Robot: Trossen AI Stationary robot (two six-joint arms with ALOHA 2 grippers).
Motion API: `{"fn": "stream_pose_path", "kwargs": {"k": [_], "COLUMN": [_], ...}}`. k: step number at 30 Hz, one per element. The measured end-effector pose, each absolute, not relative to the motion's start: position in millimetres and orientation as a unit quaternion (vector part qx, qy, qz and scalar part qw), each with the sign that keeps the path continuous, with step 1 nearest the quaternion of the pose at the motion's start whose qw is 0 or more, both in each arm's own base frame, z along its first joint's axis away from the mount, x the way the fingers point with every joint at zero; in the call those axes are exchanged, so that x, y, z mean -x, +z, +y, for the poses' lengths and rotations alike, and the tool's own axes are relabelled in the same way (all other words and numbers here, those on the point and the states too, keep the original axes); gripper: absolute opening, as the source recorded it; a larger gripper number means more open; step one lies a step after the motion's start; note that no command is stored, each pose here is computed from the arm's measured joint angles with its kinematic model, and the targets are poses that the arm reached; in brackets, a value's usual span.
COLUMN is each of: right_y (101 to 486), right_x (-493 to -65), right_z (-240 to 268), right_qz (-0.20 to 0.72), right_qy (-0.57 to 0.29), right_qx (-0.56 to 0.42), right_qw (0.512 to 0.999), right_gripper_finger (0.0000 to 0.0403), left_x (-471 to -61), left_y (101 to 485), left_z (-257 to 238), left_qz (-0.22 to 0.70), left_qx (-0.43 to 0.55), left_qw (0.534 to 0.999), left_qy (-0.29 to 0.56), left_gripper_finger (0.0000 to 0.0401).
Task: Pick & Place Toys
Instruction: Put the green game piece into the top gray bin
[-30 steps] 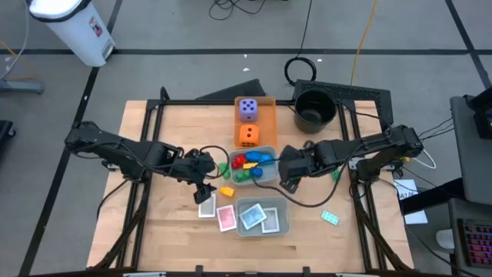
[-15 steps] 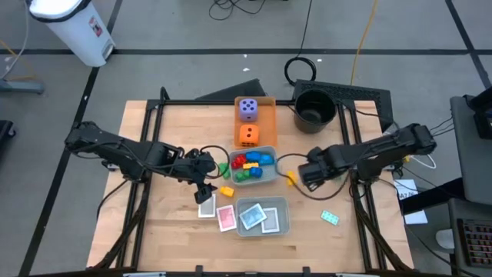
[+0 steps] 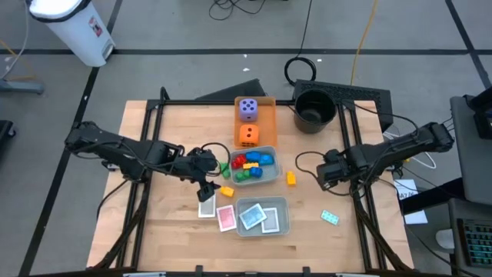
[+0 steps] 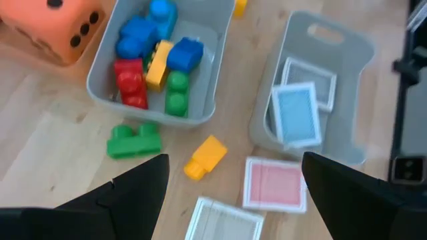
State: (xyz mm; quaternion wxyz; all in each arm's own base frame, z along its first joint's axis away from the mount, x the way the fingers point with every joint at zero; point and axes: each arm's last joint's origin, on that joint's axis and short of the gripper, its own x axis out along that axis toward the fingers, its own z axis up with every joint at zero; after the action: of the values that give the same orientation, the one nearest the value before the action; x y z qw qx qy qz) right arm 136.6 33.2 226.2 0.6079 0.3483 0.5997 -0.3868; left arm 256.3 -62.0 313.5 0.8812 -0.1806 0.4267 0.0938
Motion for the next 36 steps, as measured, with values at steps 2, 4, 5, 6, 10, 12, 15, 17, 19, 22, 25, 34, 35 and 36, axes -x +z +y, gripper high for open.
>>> {"fn": "stream_pose_path", "kwargs": {"k": [2, 4, 5, 6, 10, 12, 15, 17, 19, 22, 25, 34, 35, 36], "right_y": [222.0, 218.4, 216.2, 214.3, 203.0, 197.0, 190.3, 189.0, 188.7, 188.7, 188.6, 181.3, 180.0, 178.6], "right_x": [-135.3, -133.8, -133.1, -132.3, -128.8, -129.5, -130.4, -130.5, -130.9, -130.5, -129.7, -132.1, -132.8, -133.5], "right_z": [32.9, 32.4, 32.3, 32.1, 27.5, 23.3, 15.1, 9.0, 2.8, -6.3, -13.6, -24.0, -24.7, -25.3], "right_qz": [0.617, 0.637, 0.646, 0.656, 0.687, 0.693, 0.703, 0.708, 0.709, 0.712, 0.713, 0.746, 0.751, 0.756], "right_qy": [-0.367, -0.342, -0.329, -0.316, -0.271, -0.251, -0.222, -0.209, -0.202, -0.195, -0.19, -0.157, -0.154, -0.151], "right_qx": [-0.322, -0.289, -0.274, -0.258, -0.204, -0.196, -0.203, -0.206, -0.203, -0.202, -0.207, -0.19, -0.188, -0.186], "right_qw": [0.617, 0.627, 0.632, 0.635, 0.643, 0.647, 0.644, 0.643, 0.645, 0.644, 0.642, 0.618, 0.614, 0.609], "right_gripper_finger": [0.0176, 0.0172, 0.017, 0.0168, 0.016, 0.0156, 0.015, 0.0147, 0.0144, 0.0141, 0.0141, 0.0141, 0.0141, 0.0141], "left_x": [-259.0, -261.7, -263.1, -264.3, -267.8, -269.2, -270.9, -271.5, -271.7, -271.9, -271.9, -272.1, -272.3, -272.6], "left_y": [315.6, 317.8, 318.9, 319.9, 322.8, 323.8, 325.2, 325.4, 325.4, 325.5, 325.5, 325.7, 326.0, 326.3], "left_z": [-62.2, -61.8, -61.6, -61.3, -58.3, -56.4, -53.8, -52.4, -51.5, -50.6, -50.6, -50.6, -50.6, -50.7], "left_qz": [0.412, 0.397, 0.389, 0.383, 0.363, 0.356, 0.345, 0.342, 0.341, 0.339, 0.338, 0.336, 0.334, 0.333], "left_qx": [0.186, 0.192, 0.195, 0.198, 0.209, 0.219, 0.236, 0.244, 0.251, 0.261, 0.266, 0.277, 0.278, 0.278], "left_qw": [0.887, 0.893, 0.896, 0.899, 0.904, 0.904, 0.903, 0.902, 0.9, 0.897, 0.896, 0.893, 0.894, 0.894], "left_qy": [0.09, 0.087, 0.085, 0.084, 0.085, 0.089, 0.095, 0.099, 0.103, 0.108, 0.11, 0.114, 0.113, 0.112], "left_gripper_finger": [0.0347, 0.0347, 0.0347, 0.0347, 0.0347, 0.0347, 0.0347, 0.0347, 0.0347, 0.0347, 0.0347, 0.0347, 0.0347, 0.0347]}}
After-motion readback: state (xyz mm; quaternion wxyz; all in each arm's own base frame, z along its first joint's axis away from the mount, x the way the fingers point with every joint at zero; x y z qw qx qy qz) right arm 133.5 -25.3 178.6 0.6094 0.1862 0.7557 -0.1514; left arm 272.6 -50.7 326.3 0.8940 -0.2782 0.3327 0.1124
